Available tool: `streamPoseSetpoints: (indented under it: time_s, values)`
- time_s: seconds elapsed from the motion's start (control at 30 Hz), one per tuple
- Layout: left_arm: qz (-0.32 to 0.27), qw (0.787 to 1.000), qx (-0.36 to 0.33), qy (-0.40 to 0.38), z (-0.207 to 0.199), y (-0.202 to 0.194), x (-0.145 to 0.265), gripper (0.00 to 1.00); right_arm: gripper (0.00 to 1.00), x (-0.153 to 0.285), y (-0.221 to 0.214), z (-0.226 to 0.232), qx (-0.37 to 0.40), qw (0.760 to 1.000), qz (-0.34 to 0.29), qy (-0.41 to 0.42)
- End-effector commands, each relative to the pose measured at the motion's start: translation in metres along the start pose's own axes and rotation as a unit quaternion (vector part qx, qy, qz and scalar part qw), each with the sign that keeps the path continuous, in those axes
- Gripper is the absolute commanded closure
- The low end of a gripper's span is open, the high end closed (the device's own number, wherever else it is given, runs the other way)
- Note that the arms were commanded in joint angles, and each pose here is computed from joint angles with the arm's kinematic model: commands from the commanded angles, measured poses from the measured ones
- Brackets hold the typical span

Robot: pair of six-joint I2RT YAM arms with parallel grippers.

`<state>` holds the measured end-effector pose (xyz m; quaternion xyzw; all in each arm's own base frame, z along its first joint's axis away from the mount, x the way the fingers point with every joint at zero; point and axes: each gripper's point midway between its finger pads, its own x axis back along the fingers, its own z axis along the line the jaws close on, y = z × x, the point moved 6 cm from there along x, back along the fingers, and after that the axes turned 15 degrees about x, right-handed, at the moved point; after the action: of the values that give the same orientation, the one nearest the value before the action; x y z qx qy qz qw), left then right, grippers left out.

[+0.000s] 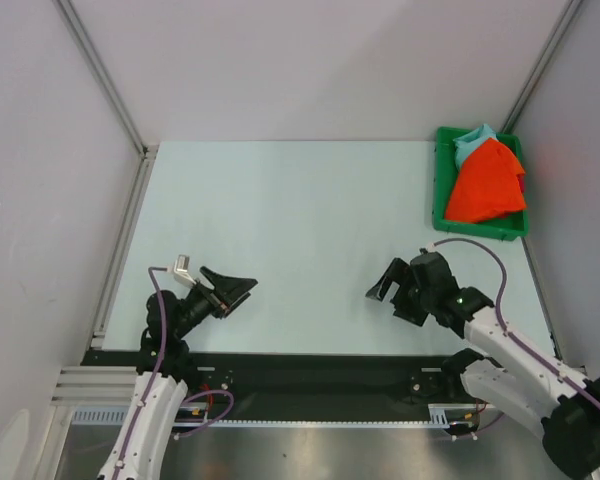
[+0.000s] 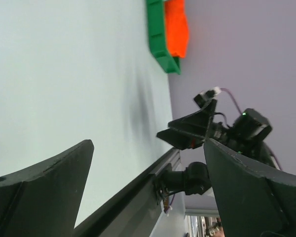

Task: Fold and stack the t-shirts
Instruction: Grab the tshirt from the pile

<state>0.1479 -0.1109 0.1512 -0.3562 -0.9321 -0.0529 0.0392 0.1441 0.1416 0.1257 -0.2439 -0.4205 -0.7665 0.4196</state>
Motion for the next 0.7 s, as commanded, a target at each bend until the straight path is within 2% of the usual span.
streamPoseSetpoints:
  time_s: [0.0,0.17,0.27,0.37,0.4,0.43,0.47,0.5,0.53,0.6,0.63,0.67]
  values:
    - [-0.025,0.997,0.013,0.070,0.015,0.003,0.005,0.00,0.00,-0.001,0.037,-0.007,0.027,0.996,-0.035,-0.071]
    - [-0.028,0.992,-0.001,0.125,0.015,0.004,0.011,0.00,0.00,0.002,0.117,-0.023,0.013,0.982,-0.109,-0.152]
    - [-0.029,0.986,-0.015,0.162,0.011,0.007,0.015,0.00,0.00,0.004,0.166,-0.050,0.008,0.965,-0.145,-0.217]
    - [-0.039,0.988,-0.010,0.149,-0.002,0.007,0.017,0.00,0.00,0.022,0.236,-0.071,0.014,0.932,-0.222,-0.285]
    - [-0.040,0.988,-0.006,0.152,-0.004,0.007,0.018,0.00,0.00,0.034,0.262,-0.074,0.039,0.916,-0.248,-0.313]
    - [-0.035,0.987,0.003,0.158,-0.007,0.005,0.019,0.00,0.00,0.033,0.278,-0.087,0.037,0.907,-0.250,-0.338]
    - [-0.025,0.987,0.015,0.158,-0.008,0.003,0.019,0.00,0.02,0.039,0.295,-0.101,0.034,0.895,-0.260,-0.360]
    - [0.016,0.989,0.026,0.145,-0.012,-0.006,0.020,0.00,0.03,0.052,0.319,-0.102,0.046,0.880,-0.282,-0.378]
    - [0.041,0.993,0.013,0.112,-0.021,-0.007,0.016,0.00,0.04,0.040,0.328,-0.118,0.048,0.877,-0.266,-0.397]
    - [0.110,0.991,0.045,0.067,-0.027,-0.018,0.013,0.00,0.06,0.044,0.355,-0.132,0.054,0.865,-0.280,-0.412]
    - [0.117,0.992,0.038,0.027,-0.030,-0.017,0.009,0.00,0.06,0.033,0.371,-0.143,0.075,0.861,-0.269,-0.426]
    - [0.127,0.988,0.080,0.018,-0.033,-0.019,0.008,0.00,0.06,0.031,0.386,-0.146,0.083,0.853,-0.284,-0.430]
